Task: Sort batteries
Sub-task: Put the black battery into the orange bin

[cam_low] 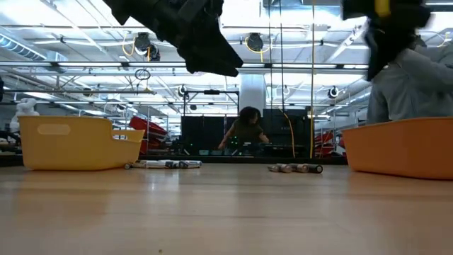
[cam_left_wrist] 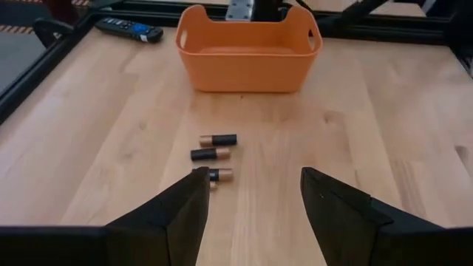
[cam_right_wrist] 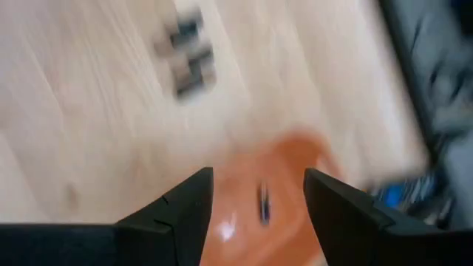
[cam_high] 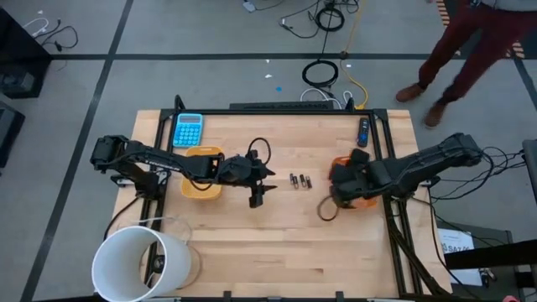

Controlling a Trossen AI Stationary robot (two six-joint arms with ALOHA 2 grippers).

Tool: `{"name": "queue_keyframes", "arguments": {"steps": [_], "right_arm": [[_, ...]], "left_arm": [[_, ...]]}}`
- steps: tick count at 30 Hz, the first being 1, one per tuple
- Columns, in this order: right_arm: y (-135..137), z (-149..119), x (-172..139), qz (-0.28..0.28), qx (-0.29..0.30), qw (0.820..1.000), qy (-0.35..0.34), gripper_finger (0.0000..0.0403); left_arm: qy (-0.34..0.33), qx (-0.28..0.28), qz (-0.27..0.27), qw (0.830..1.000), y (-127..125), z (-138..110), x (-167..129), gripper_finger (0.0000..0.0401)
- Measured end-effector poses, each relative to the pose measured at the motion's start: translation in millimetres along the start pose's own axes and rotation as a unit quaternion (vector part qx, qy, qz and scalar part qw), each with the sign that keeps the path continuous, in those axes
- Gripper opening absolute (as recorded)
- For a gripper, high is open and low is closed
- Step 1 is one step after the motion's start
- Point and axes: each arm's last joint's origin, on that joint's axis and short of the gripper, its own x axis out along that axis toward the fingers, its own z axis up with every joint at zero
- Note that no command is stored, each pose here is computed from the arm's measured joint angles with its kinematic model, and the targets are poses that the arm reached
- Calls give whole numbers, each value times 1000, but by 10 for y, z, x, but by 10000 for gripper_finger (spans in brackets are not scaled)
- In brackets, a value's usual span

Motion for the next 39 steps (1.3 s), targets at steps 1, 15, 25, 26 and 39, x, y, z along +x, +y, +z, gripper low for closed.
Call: {"name": "queue_keyframes", "arguments": {"steps": [1,15,25,26,39], "right_arm": [[19,108,4,-2,-21,1000,-11,204],[-65,882,1148,99,-12,992,79,221],[123,819,1755,134,-115,969,175,213],[127,810,1778,134,-122,967,180,218],[83,769,1774,144,-106,961,211,244]], "left_arm": [[0,2,3,1000,-21,-3,-3,223],[-12,-16,77,997,-497,-194,-92,223],[-21,-27,56,998,-706,-231,-152,223],[-21,-27,54,998,-718,-233,-156,223],[-22,-36,45,998,-786,-245,-178,223]]}}
